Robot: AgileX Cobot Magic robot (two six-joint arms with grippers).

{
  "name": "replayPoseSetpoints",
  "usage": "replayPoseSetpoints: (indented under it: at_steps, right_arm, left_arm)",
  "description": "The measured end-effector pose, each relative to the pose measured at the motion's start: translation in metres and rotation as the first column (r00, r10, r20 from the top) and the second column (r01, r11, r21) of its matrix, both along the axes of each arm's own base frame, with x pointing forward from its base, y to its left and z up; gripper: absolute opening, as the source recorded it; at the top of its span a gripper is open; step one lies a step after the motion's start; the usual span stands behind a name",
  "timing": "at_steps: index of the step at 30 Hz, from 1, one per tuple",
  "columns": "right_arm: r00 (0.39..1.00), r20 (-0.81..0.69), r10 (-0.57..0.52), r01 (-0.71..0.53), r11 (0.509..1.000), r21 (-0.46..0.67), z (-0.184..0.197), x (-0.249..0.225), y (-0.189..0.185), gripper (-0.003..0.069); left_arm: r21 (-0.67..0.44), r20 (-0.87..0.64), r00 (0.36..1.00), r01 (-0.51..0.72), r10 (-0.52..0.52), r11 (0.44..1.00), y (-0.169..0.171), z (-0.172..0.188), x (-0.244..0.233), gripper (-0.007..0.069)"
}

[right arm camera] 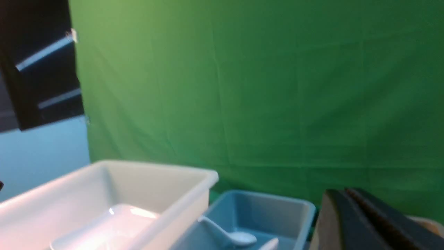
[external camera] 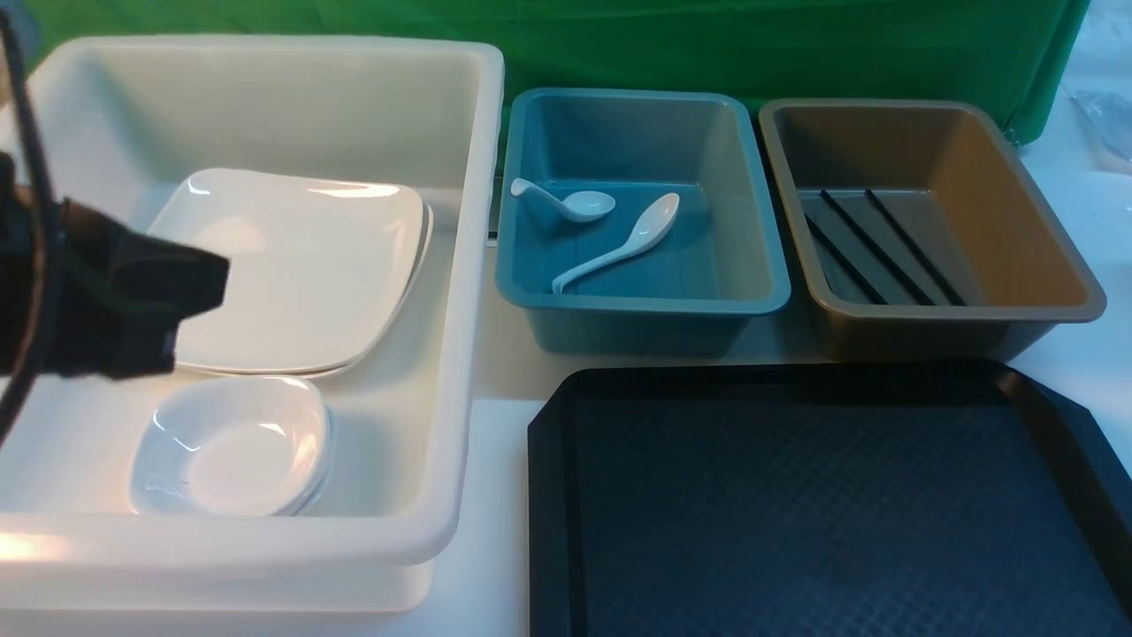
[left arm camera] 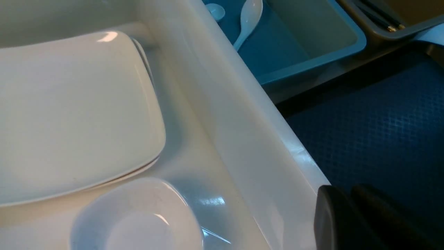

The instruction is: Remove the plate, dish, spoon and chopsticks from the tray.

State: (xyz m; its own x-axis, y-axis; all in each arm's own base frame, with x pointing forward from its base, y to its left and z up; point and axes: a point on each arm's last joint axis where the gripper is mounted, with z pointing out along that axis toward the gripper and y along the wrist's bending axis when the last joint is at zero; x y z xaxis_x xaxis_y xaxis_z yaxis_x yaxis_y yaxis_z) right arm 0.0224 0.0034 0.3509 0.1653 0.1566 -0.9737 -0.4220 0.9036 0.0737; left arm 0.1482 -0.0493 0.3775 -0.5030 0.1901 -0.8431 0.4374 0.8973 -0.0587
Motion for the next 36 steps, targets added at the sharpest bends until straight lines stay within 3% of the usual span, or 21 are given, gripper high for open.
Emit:
replayPoseSetpoints:
  at_steps: [15, 25, 30, 34, 36]
  right_arm:
    - [1.000, 0.025, 0.005, -0.005, 1.000, 0.010, -0.008, -0.004, -0.002, 0.0060]
    - [1.000, 0.026, 0.004, -0.004, 1.000, 0.009, -0.008, -0.004, -0.002, 0.0078]
    - [1.000, 0.026, 0.004, -0.004, 1.000, 0.009, -0.008, -0.004, -0.002, 0.0092]
    - [1.000, 0.026, 0.004, -0.004, 1.000, 0.009, -0.008, -0.004, -0.002, 0.0099]
    - [1.000, 0.026, 0.004, -0.004, 1.000, 0.009, -0.008, -0.004, -0.002, 0.0101]
  left_arm:
    - [-0.123, 0.268, 0.960, -0.053, 0.085, 0.991, 0.018, -0.026, -0.090, 0.0036]
    - [-0.126, 0.279, 0.956, -0.054, 0.088, 0.991, 0.018, -0.026, -0.093, 0.0036]
    - [-0.064, 0.319, 0.944, -0.071, 0.088, 0.995, 0.021, -0.025, -0.091, 0.0036]
    - [-0.062, 0.395, 0.910, -0.108, 0.124, 0.992, 0.025, -0.024, -0.086, 0.0036]
    - [-0.066, 0.485, 0.857, -0.165, 0.176, 0.984, 0.031, -0.030, -0.085, 0.0036]
